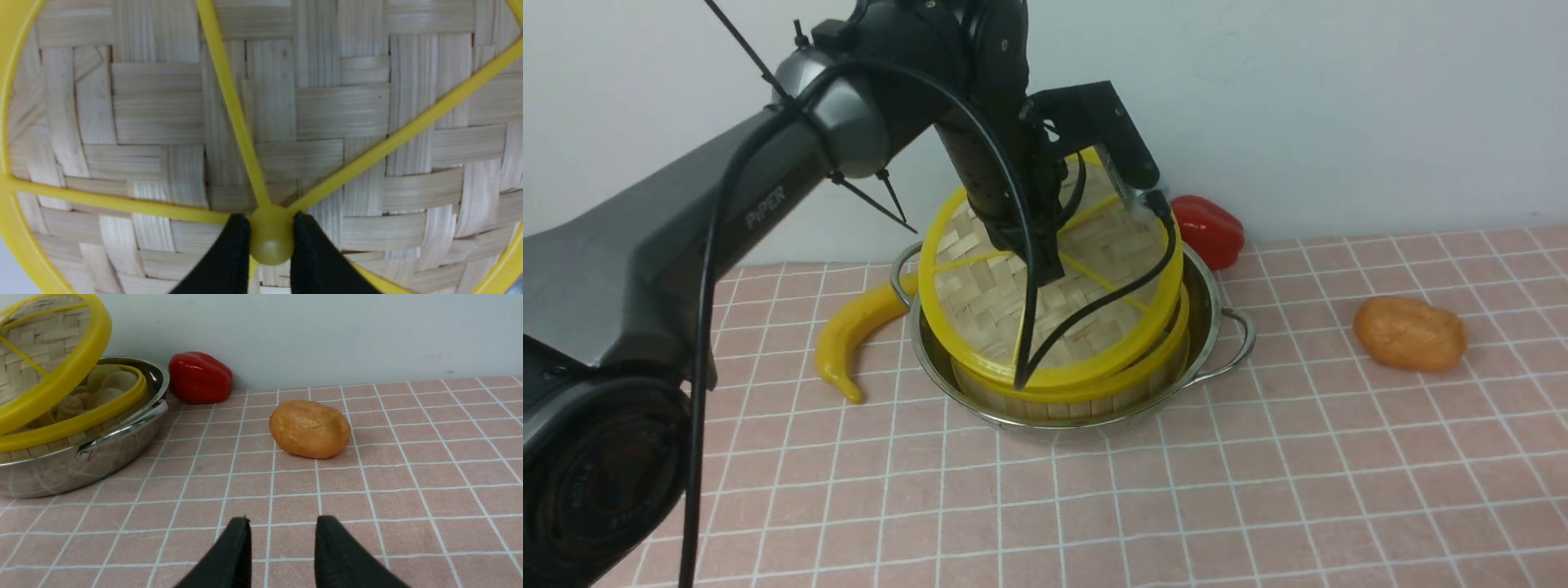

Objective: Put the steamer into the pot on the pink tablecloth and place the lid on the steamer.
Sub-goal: 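Place the yellow bamboo steamer lid onto the steamer in the pot with the left gripper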

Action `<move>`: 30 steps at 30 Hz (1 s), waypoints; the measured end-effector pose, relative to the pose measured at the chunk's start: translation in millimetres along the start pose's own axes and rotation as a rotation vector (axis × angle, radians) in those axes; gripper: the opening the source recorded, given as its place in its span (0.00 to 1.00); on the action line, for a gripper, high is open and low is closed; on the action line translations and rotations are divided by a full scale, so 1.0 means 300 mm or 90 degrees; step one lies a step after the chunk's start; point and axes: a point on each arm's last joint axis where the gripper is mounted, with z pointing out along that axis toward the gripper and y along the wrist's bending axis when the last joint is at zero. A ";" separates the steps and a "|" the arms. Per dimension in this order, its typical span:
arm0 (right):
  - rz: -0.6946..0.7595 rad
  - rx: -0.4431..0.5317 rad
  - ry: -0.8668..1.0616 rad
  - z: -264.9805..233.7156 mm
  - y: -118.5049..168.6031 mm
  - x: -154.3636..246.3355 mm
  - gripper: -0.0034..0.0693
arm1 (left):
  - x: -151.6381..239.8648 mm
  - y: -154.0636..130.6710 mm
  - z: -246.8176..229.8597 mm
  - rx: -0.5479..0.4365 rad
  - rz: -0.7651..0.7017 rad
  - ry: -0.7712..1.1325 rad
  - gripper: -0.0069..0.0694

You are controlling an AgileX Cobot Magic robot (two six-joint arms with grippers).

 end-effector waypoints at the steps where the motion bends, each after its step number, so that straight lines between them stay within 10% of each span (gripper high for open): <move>1: 0.000 0.000 0.000 0.000 0.000 0.000 0.38 | -0.001 0.000 0.007 0.002 0.003 0.001 0.24; 30: 0.000 0.000 0.000 0.000 0.000 0.000 0.38 | -0.026 0.015 0.038 -0.017 0.035 -0.026 0.24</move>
